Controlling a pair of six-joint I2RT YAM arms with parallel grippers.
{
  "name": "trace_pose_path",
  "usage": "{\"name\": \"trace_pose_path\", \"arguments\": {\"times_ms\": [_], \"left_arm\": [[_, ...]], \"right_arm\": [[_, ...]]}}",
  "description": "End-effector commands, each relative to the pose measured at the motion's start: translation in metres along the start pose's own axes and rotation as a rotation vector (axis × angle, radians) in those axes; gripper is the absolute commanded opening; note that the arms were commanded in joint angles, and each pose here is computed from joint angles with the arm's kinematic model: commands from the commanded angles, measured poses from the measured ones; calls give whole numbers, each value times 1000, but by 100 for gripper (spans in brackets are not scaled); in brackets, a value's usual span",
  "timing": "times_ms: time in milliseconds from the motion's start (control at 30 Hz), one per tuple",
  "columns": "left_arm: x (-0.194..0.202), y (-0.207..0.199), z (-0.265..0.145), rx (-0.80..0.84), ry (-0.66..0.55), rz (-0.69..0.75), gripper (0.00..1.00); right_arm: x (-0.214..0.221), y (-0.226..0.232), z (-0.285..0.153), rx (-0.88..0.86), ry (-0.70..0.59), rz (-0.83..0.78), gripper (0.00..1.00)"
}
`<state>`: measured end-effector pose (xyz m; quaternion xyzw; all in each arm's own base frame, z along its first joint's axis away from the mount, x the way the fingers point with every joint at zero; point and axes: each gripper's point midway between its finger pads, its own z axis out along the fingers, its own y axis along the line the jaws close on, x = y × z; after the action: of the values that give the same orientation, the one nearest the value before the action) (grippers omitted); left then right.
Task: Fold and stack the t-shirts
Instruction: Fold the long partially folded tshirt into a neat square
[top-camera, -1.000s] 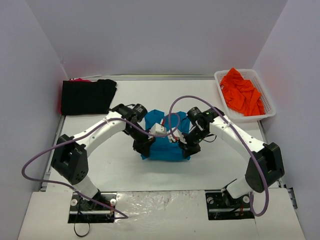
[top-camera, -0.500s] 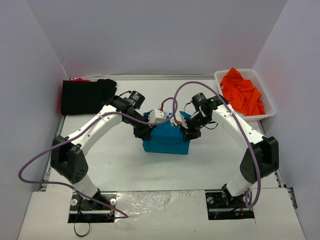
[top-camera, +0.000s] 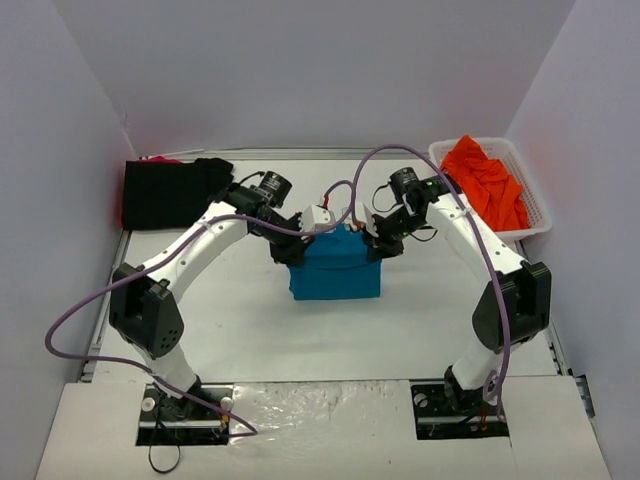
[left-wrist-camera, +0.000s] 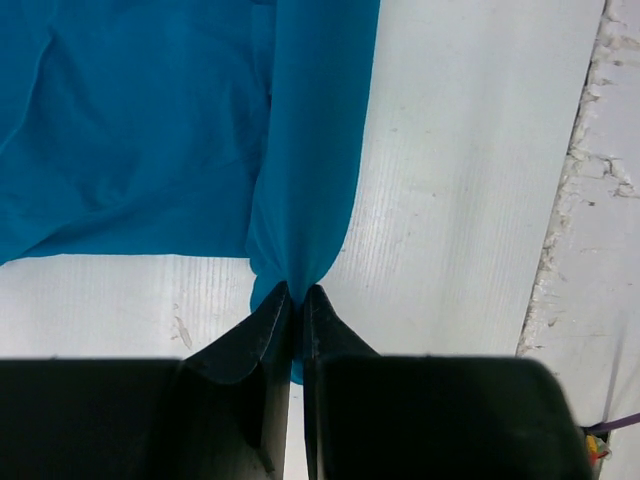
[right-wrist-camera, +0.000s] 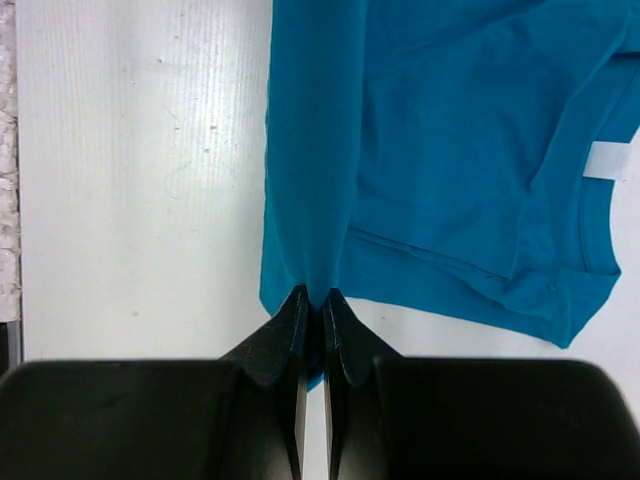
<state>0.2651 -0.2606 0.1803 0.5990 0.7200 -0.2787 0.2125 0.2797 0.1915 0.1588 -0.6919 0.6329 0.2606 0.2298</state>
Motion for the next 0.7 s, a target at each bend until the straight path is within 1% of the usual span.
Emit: {"name": "trace_pose_path", "arguments": {"times_ms": [0, 333, 667], "left_arm": [[-17, 19, -11, -61, -34, 50, 2], [-28, 61, -15, -128, -55, 48, 2], [-24, 100, -3, -130, -44, 35, 2]], "right_arm": [[6, -11, -2, 4, 21, 25, 0], [7, -60, -3, 62, 6, 14, 0], [30, -107, 12, 72, 28, 49, 0]]}}
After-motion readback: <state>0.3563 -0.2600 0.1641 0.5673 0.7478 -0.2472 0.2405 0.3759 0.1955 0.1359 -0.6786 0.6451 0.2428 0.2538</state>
